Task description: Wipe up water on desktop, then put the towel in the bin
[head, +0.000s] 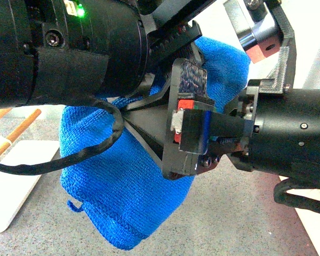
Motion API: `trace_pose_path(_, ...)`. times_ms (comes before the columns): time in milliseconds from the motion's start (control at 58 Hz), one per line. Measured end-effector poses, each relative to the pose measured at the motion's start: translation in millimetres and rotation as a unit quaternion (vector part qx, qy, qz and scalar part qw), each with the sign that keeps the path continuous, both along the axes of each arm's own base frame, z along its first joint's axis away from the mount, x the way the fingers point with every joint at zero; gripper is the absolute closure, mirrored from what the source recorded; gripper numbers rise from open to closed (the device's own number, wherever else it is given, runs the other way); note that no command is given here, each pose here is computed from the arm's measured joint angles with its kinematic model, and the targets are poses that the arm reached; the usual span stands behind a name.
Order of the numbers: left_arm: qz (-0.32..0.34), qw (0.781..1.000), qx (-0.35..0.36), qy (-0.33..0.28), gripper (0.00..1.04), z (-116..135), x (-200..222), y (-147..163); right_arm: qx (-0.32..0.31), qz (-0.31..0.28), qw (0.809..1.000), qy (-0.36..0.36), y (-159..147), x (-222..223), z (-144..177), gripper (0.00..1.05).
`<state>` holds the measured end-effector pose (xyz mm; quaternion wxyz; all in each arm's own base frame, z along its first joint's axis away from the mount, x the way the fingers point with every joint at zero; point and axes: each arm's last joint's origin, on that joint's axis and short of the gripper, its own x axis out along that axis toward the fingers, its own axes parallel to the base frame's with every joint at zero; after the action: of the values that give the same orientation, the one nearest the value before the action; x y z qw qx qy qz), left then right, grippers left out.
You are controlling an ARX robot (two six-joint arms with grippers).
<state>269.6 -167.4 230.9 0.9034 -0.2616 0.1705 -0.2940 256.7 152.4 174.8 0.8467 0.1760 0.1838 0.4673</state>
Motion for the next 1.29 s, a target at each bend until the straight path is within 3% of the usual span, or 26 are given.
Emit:
trace_pose_path(362,0.000,1.000,0.000,0.000,0.98,0,0,0,-0.002,-0.038,0.999,0.034,2,1,-7,0.98)
trace_pose_path(483,-0.004,1.000,-0.001,0.001,0.76,0,0,0,-0.007,-0.043,0.998,0.041,0,2,-9,1.00)
trace_pose_path(1018,0.004,1.000,0.001,0.003,0.06,-1,0,0,-0.017,-0.065,0.997,0.050,-6,3,-9,1.00)
trace_pose_path(1173,0.008,1.000,0.002,0.002,0.07,-2,0,0,-0.023,-0.068,0.996,0.052,-9,2,-9,1.00)
trace_pose_path(1225,0.065,0.997,0.025,-0.041,0.13,-3,-1,0,-0.026,-0.068,0.996,0.055,-10,2,-10,1.00)
trace_pose_path(1294,0.178,0.975,0.082,-0.109,0.23,-6,-9,12,-0.030,-0.070,0.995,0.059,-11,1,-12,1.00)
